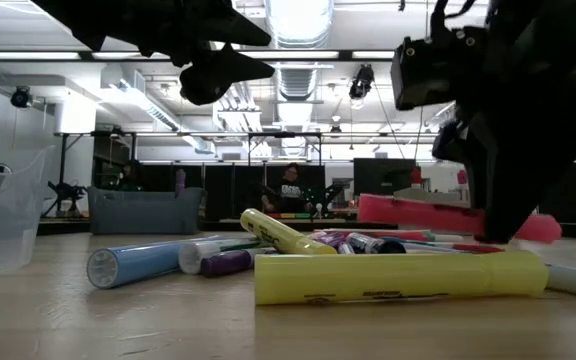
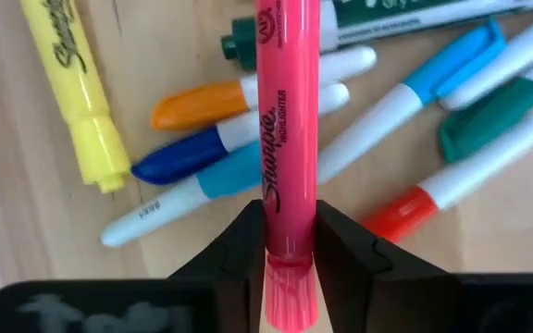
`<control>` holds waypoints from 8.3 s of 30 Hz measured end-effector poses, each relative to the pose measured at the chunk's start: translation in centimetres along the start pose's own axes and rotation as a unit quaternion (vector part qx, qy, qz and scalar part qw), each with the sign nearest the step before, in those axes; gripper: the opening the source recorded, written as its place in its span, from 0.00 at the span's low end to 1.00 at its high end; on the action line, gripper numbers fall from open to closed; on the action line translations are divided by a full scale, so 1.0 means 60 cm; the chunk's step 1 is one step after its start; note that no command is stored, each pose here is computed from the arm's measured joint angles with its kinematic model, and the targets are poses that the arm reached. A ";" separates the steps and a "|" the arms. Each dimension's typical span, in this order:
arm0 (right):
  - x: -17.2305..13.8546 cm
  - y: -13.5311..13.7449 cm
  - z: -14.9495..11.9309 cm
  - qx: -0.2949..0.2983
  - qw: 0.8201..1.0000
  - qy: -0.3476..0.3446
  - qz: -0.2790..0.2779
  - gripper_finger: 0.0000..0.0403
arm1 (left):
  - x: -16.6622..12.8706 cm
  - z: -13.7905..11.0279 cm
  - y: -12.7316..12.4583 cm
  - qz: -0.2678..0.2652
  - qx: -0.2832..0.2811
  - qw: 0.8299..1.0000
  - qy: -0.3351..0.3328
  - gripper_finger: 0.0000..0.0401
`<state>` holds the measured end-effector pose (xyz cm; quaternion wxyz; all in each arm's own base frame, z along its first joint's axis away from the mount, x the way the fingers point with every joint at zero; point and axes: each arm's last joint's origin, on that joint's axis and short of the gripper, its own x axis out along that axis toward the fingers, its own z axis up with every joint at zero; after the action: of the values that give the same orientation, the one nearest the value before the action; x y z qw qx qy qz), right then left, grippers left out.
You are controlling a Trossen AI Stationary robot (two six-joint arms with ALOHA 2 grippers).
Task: Pick & Place Markers
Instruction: Put the pink highlighter pen into the black bin
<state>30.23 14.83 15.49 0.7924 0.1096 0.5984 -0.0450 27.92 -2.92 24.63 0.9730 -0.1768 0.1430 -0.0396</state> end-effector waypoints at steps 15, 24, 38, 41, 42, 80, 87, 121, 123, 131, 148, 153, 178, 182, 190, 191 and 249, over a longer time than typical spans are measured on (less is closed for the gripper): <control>-0.089 0.012 0.068 -0.045 0.999 -0.001 -0.017 0.18 | 0.000 -0.001 -0.003 -0.032 -0.016 0.999 0.013 0.46; -0.141 -0.002 0.113 -0.041 0.999 -0.019 -0.016 0.18 | 0.006 -0.009 -0.004 -0.063 -0.027 0.997 0.037 0.46; -0.160 -0.048 0.153 -0.003 0.999 -0.038 -0.018 0.18 | 0.007 -0.008 -0.004 -0.061 -0.028 0.997 0.031 0.46; -0.162 -0.053 0.157 -0.001 0.999 -0.038 -0.017 0.18 | 0.007 -0.008 -0.003 -0.055 -0.028 0.998 0.031 0.46; -0.164 -0.052 0.158 -0.003 0.999 -0.040 -0.016 0.18 | 0.007 -0.008 -0.003 -0.055 -0.028 0.998 0.030 0.46; -0.192 -0.049 0.184 -0.023 0.995 -0.092 0.002 0.18 | 0.015 -0.009 -0.003 -0.060 -0.025 0.998 0.020 0.38; -0.192 -0.049 0.184 -0.025 0.995 -0.092 0.002 0.18 | 0.015 -0.009 -0.003 -0.061 -0.025 0.998 0.021 0.30; -0.327 -0.057 0.167 -0.047 0.968 -0.244 0.037 0.36 | 0.009 0.016 -0.011 -0.075 0.010 0.996 -0.056 0.18; -0.351 -0.059 0.166 -0.058 0.956 -0.284 0.039 0.37 | 0.008 0.019 -0.012 -0.078 0.010 0.995 -0.063 0.18; -0.411 -0.066 0.157 -0.102 0.922 -0.372 0.036 0.35 | -0.016 0.051 -0.025 -0.104 0.036 0.984 -0.140 0.18; -0.462 -0.040 0.165 -0.254 0.823 -0.508 0.001 0.31 | -0.135 0.123 -0.050 -0.066 0.082 0.951 -0.291 0.18; -0.475 -0.028 0.166 -0.275 0.792 -0.545 -0.003 0.31 | -0.191 0.146 -0.058 -0.060 0.095 0.927 -0.359 0.18; -0.346 -0.063 0.215 -0.215 0.646 -0.732 0.039 0.44 | -0.164 0.154 -0.075 -0.255 0.068 0.872 -0.413 0.18; -0.335 -0.056 0.232 -0.219 0.645 -0.731 0.034 0.52 | -0.141 0.148 -0.073 -0.264 0.062 0.870 -0.413 0.18; -0.325 -0.049 0.242 -0.226 0.619 -0.752 0.020 0.60 | -0.114 0.137 -0.069 -0.283 0.058 0.864 -0.412 0.18; -0.320 -0.049 0.244 -0.228 0.620 -0.751 0.018 0.60 | -0.111 0.136 -0.069 -0.283 0.057 0.865 -0.410 0.18; -0.318 -0.063 0.261 -0.206 0.594 -0.777 0.045 0.27 | -0.083 0.121 -0.059 -0.245 0.062 0.869 -0.424 0.18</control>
<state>38.79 6.45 37.40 0.9597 -0.1064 -0.2558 0.0474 25.17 -3.19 33.72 0.9078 -0.1453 -0.3344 -0.2070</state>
